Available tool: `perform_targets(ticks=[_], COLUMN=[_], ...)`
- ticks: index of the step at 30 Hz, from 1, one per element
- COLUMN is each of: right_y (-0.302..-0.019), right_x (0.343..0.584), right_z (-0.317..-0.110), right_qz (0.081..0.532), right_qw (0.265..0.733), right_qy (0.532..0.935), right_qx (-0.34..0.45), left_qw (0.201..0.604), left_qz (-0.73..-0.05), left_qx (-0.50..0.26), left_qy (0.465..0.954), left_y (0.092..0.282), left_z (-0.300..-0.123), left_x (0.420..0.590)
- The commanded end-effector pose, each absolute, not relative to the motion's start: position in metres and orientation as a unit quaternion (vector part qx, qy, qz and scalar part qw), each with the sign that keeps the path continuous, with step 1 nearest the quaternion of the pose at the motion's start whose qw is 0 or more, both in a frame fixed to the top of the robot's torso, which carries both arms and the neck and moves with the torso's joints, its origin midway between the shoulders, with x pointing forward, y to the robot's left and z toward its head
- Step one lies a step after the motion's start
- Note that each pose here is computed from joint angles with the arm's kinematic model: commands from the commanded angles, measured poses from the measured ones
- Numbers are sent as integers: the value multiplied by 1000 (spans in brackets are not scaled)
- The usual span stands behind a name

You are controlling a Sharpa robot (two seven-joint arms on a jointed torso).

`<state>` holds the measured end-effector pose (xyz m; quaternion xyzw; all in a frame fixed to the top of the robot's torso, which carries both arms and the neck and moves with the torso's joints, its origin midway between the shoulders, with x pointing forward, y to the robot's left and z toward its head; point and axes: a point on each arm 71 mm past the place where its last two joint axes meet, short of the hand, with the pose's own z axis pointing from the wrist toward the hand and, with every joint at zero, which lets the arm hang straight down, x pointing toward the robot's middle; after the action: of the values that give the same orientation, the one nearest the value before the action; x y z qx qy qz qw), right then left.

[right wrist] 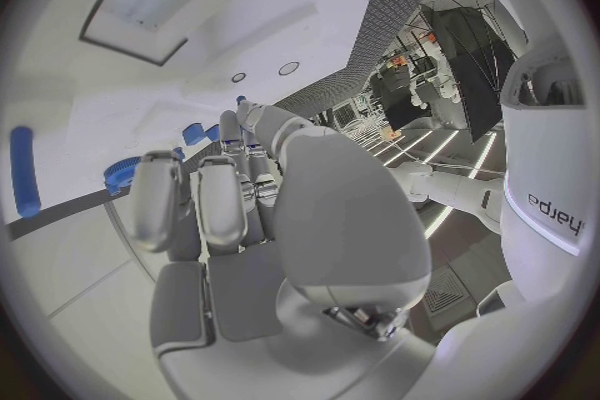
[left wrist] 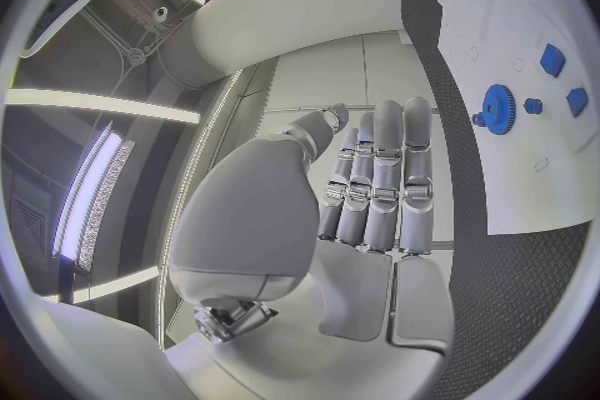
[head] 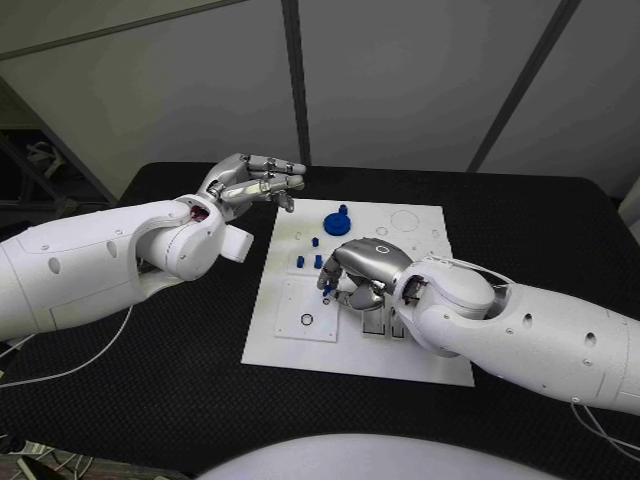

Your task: Assemble the parts on the task board

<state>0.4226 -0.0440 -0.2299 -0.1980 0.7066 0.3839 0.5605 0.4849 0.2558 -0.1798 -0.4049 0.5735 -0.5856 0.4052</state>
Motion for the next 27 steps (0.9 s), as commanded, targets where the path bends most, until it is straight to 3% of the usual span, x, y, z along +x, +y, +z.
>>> perform_targets(ticks=[1, 27], right_y=[-42, -43], right_x=[422, 423], right_z=[-232, -238], right_qz=[383, 366], right_qw=[551, 541], right_qy=[712, 725], right_qx=[-208, -219], left_qw=[400, 400], left_qz=[-592, -590], left_qx=[-402, -403], left_qy=[573, 574], left_y=[254, 255], left_z=[-179, -179], left_x=[485, 485])
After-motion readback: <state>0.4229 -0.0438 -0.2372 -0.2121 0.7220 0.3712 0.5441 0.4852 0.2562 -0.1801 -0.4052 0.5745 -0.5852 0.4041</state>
